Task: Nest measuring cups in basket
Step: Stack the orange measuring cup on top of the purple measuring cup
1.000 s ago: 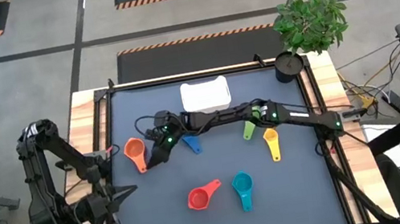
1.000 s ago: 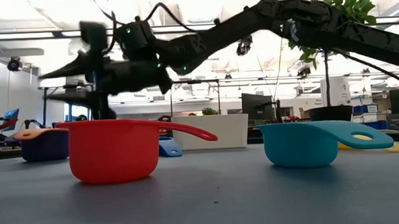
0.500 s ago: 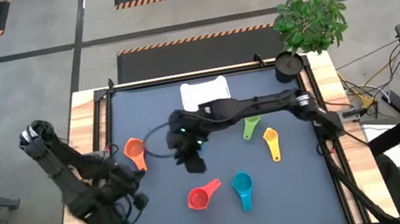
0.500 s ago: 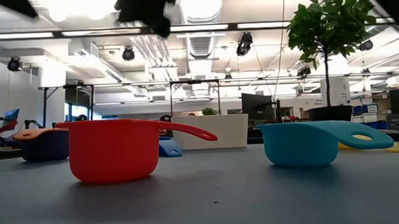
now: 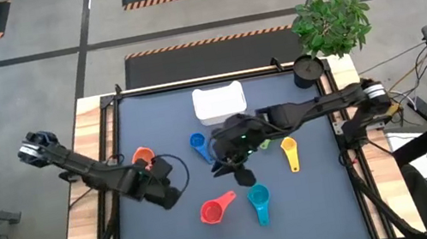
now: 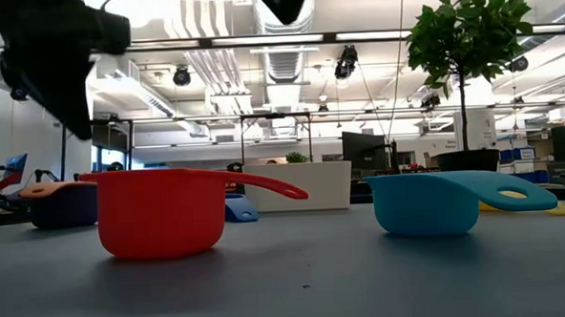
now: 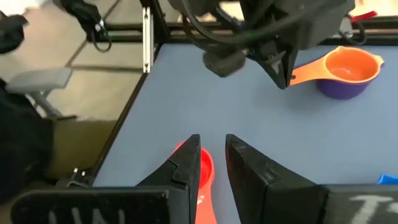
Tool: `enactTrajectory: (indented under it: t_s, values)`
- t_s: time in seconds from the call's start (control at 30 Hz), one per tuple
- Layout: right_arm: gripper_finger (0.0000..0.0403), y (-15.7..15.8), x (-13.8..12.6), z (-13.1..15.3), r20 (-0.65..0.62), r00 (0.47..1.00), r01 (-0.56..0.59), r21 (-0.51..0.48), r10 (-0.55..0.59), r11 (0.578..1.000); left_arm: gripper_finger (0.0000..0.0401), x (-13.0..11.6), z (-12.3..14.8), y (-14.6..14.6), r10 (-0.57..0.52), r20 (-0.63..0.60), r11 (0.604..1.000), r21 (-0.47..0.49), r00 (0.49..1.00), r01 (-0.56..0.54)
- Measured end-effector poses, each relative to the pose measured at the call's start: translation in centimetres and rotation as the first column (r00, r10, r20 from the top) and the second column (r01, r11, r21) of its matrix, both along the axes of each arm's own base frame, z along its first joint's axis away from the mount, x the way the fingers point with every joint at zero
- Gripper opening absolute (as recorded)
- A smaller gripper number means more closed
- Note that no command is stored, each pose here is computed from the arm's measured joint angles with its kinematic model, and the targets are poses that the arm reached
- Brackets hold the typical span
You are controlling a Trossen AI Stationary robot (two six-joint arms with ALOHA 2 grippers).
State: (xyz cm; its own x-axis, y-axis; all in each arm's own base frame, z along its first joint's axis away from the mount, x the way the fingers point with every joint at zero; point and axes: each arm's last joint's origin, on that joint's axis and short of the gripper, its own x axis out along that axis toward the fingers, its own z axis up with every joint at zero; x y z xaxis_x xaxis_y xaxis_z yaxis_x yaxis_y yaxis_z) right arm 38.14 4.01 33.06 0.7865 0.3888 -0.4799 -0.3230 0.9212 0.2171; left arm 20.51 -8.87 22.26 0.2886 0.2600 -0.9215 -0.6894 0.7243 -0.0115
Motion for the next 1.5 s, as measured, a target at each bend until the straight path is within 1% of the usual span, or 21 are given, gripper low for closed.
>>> enactTrajectory:
  t_s: [0.13,0.27,0.37,0.5,1.23,1.5]
  values:
    - [0.0063,-0.1,-1.3,-0.9,0.056,0.998,0.012,0.025,-0.014,1.000,0.0000,-0.4,-1.3,0.9,0.027,-0.060,1.000,0.000,0.998,-0.027]
    - [0.0063,-0.3,-2.2,-1.1,0.106,0.994,0.013,0.029,-0.016,0.999,0.0000,-1.1,-2.8,1.4,0.063,-0.084,0.998,0.020,0.994,-0.062]
    - [0.0063,-0.4,-2.4,-1.3,0.107,0.994,0.029,0.023,-0.031,0.999,0.0000,-1.3,-3.7,1.5,0.078,-0.073,0.997,0.019,0.994,-0.077]
    - [0.0063,-0.4,-2.4,-1.3,0.111,0.993,0.028,0.018,-0.030,0.999,0.0000,-1.6,-4.3,1.6,0.096,-0.088,0.995,0.027,0.992,-0.094]
    - [0.0063,-0.4,-2.4,-1.3,0.116,0.993,0.023,0.006,-0.023,1.000,0.0000,-2.3,-4.3,1.9,0.135,-0.144,0.990,0.050,0.980,-0.129]
    - [0.0063,-0.4,-2.4,-1.3,0.116,0.993,0.023,0.006,-0.023,1.000,0.0000,-2.4,-4.3,1.7,0.128,-0.177,0.992,0.001,0.976,-0.130]
